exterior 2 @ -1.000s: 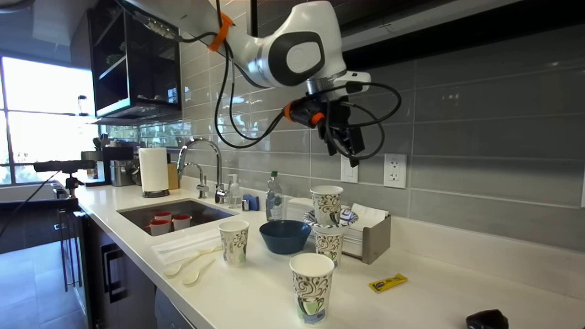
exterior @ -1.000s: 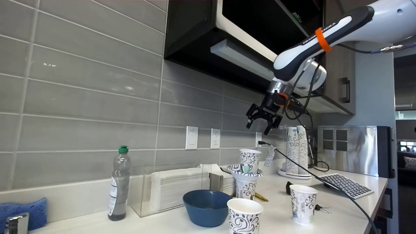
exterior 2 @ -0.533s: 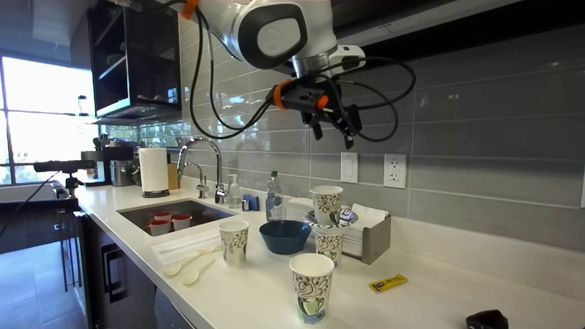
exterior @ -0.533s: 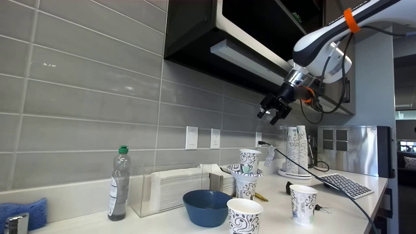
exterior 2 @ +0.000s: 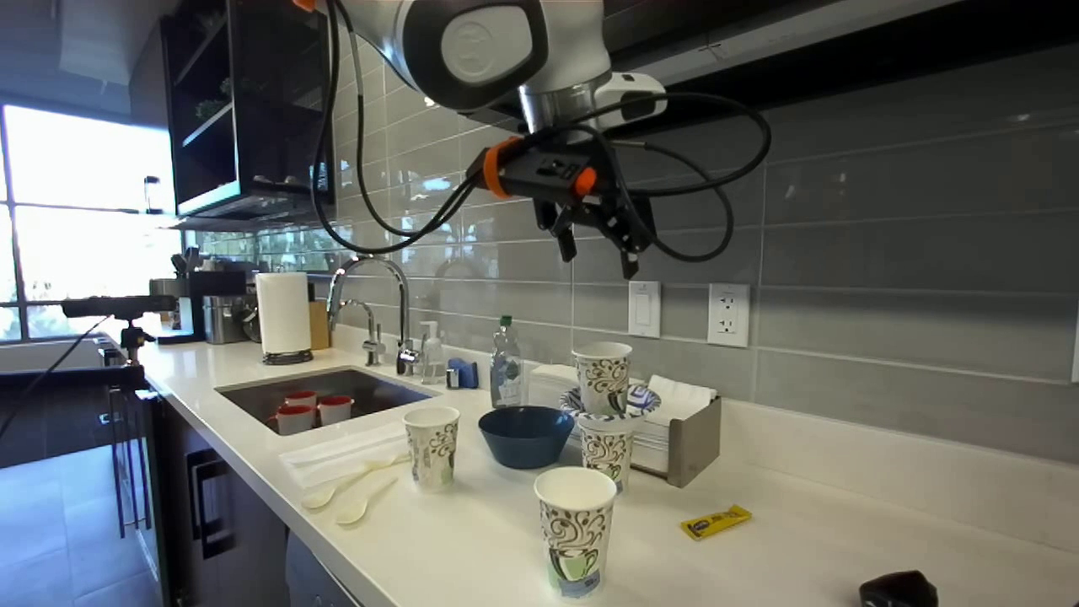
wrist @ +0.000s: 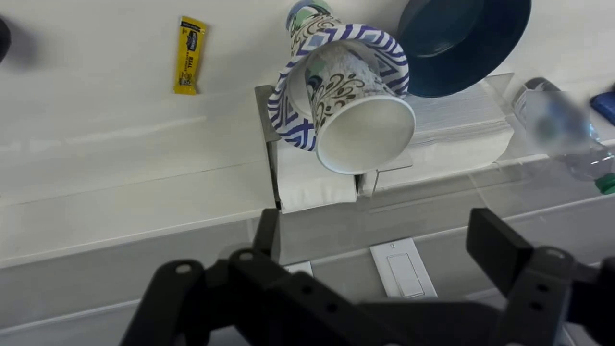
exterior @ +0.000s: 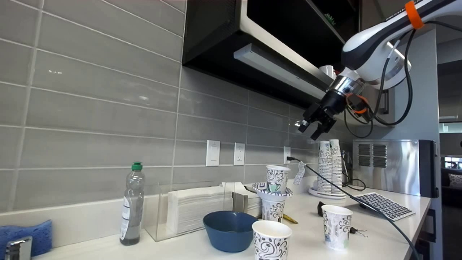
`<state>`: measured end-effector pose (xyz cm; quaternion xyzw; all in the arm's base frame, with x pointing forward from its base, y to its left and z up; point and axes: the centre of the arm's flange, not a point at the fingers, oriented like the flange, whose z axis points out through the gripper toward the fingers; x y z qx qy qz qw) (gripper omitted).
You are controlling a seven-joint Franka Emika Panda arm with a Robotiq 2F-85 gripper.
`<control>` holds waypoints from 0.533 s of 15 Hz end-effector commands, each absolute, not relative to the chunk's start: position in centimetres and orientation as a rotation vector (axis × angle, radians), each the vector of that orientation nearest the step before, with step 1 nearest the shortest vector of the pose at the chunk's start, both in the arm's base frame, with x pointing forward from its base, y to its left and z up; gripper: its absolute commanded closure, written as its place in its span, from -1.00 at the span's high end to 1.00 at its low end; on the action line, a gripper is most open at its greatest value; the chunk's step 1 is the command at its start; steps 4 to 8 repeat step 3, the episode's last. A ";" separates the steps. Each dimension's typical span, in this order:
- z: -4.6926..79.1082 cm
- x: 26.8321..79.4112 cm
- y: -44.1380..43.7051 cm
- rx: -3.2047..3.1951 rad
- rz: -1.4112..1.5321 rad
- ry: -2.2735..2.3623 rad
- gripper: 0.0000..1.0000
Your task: Pick up the middle paper cup from the kitchen counter and put it in the white paper bowl on a paper cup
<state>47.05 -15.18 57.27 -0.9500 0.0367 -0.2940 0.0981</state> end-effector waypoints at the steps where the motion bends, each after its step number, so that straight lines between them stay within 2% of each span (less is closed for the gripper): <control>1: 57.2 47.1 -15.1 -2.811 -0.868 0.107 1.00; 8: 57.2 47.1 -15.0 -2.811 -0.867 0.105 1.00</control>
